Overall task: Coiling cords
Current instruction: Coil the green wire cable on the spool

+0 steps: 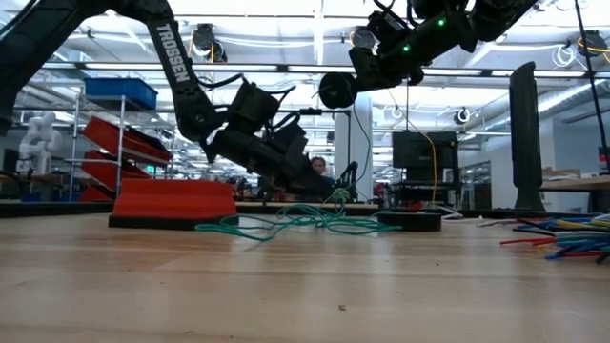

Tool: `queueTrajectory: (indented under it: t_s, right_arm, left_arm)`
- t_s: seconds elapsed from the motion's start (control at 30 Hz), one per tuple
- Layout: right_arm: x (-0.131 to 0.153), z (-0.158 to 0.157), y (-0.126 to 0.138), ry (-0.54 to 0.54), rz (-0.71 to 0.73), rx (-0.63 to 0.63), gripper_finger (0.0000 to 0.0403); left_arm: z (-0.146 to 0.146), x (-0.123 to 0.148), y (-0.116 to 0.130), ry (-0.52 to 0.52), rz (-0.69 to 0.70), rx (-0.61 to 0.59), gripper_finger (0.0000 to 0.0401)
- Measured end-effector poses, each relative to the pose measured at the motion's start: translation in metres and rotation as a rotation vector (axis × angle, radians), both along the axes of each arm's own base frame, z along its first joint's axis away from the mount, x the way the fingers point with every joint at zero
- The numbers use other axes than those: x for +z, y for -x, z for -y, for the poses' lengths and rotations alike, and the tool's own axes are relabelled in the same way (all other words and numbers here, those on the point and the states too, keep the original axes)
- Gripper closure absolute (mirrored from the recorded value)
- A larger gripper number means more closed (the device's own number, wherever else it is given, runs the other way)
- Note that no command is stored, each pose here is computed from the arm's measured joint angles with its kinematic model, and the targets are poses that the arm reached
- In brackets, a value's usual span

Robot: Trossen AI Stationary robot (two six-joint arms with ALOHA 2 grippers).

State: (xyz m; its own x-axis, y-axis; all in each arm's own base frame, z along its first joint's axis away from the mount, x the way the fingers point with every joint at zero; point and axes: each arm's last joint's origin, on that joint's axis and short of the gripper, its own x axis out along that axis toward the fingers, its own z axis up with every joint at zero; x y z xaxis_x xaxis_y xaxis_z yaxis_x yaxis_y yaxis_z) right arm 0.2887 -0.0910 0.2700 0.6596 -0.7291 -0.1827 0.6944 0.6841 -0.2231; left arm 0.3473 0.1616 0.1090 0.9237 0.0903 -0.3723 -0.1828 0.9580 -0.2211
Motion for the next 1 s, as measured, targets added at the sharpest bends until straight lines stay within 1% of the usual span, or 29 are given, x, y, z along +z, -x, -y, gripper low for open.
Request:
queueTrajectory:
  t_s: [0.1, 0.27, 0.63, 0.83, 0.9, 1.0]
  right_arm:
    - [0.000, 0.000, 0.000, 0.000, 0.000, 0.000, 0.0403]
    - [0.000, 0.000, 0.000, 0.000, 0.002, 0.000, 0.0403]
    - [0.000, 0.000, 0.000, 0.000, 0.002, 0.000, 0.0403]
    - [0.000, 0.000, 0.000, 0.000, 0.002, 0.000, 0.0403]
    - [0.000, 0.000, 0.000, 0.000, 0.002, 0.000, 0.0403]
    - [0.000, 0.000, 0.000, 0.000, 0.001, 0.001, 0.0403]
  left_arm:
    - [0.000, -0.002, 0.000, -0.014, -0.016, 0.037, 0.0248]
    - [-0.002, -0.013, 0.000, -0.023, -0.046, 0.083, 0.0248]
    - [-0.002, -0.012, -0.001, -0.031, -0.033, 0.096, 0.0248]
    - [0.000, -0.010, -0.003, -0.013, -0.024, 0.145, 0.0248]
    - [0.001, -0.009, -0.006, -0.007, -0.048, 0.147, 0.0248]
    - [0.000, -0.009, -0.011, -0.022, -0.119, 0.124, 0.0248]
